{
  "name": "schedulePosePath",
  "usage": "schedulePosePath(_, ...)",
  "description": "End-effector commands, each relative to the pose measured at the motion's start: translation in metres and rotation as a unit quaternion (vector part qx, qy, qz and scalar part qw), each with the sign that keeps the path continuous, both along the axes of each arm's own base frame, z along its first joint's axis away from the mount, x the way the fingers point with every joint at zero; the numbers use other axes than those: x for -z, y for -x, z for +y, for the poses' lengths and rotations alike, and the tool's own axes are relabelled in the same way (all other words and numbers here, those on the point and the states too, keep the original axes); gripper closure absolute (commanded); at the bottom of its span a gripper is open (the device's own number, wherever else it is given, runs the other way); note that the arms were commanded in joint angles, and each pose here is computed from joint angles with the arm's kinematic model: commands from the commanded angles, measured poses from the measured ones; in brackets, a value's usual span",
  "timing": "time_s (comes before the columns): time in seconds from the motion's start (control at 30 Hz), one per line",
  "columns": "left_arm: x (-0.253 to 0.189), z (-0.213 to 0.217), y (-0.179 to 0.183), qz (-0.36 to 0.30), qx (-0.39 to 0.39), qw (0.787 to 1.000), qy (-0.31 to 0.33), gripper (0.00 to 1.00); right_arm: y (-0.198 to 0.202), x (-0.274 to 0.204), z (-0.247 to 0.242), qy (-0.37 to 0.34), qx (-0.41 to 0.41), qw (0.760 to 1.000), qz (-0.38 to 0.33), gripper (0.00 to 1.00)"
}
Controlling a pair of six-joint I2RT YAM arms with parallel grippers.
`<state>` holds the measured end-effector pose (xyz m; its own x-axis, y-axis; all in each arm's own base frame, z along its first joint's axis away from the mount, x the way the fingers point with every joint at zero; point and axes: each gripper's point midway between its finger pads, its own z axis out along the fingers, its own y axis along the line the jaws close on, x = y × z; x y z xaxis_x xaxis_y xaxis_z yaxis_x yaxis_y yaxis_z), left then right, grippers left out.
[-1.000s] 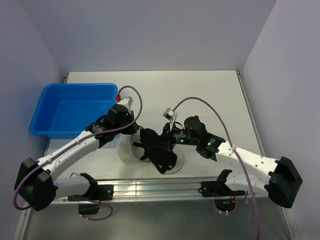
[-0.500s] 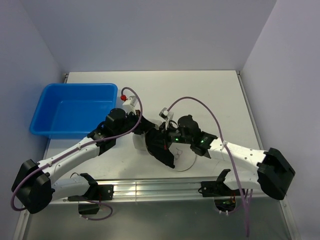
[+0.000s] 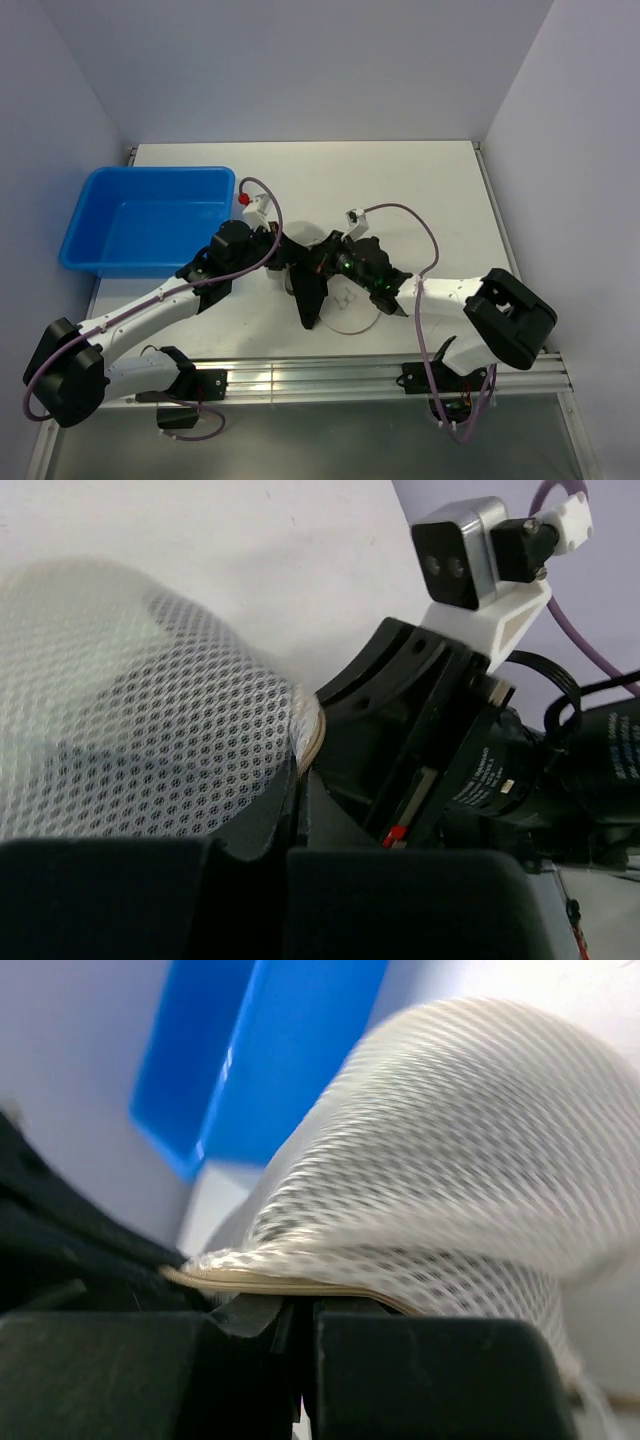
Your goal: Place the bra in the laundry bag and zip it closed
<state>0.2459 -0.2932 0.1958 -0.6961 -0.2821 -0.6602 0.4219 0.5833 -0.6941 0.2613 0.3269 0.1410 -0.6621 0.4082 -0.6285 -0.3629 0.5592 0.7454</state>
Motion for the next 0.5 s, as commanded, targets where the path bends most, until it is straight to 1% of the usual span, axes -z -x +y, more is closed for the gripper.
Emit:
schedulePosePath(0.0,0.011,0.009,-0.002,0.015,-0.024,0.999,-0.02,1.0,-0.05,-0.041,-0.02,-0.14,0.169,0.975,0.022,1.0)
schedulePosePath(0.07,0.015,0.012,-0.002,0.02,-0.032,0.999,-0.026,1.0,-0.062,-0.032,-0.03,-0.143,0.219,0.965,0.037,1.0)
schedulePosePath(0.1,0.017,0.013,0.0,0.027,-0.034,0.999,-0.029,1.0,-0.067,-0.038,-0.029,-0.155,0.231,0.96,0.044,1.0)
schedulePosePath(0.13,0.019,0.014,0.0,0.031,-0.035,0.998,-0.032,1.0,-0.07,-0.02,-0.03,-0.129,0.245,0.959,0.064,1.0)
schedulePosePath(0.2,0.02,0.014,0.001,0.039,-0.033,0.998,-0.034,1.0,-0.077,-0.018,-0.026,-0.127,0.255,0.955,0.077,1.0)
schedulePosePath(0.23,0.023,0.014,0.002,0.045,-0.033,0.998,-0.038,1.0,-0.078,-0.006,-0.024,-0.115,0.258,0.955,0.087,1.0)
schedulePosePath(0.3,0.027,0.017,0.001,0.048,-0.04,0.997,-0.048,0.96,-0.079,0.001,-0.022,-0.112,0.259,0.955,0.096,1.0)
schedulePosePath(0.33,0.032,0.02,0.001,0.052,-0.045,0.996,-0.059,0.83,-0.08,0.007,-0.022,-0.107,0.259,0.955,0.1,1.0)
schedulePosePath(0.37,0.035,0.024,0.0,0.051,-0.054,0.995,-0.066,0.73,-0.079,0.01,-0.021,-0.104,0.258,0.955,0.101,1.0)
schedulePosePath(0.4,0.035,0.033,-0.006,0.042,-0.079,0.993,-0.077,0.52,-0.08,0.011,-0.021,-0.101,0.258,0.956,0.1,1.0)
schedulePosePath(0.47,0.048,0.05,-0.004,0.05,-0.111,0.987,-0.108,0.36,-0.08,0.016,-0.021,-0.093,0.258,0.956,0.103,1.0)
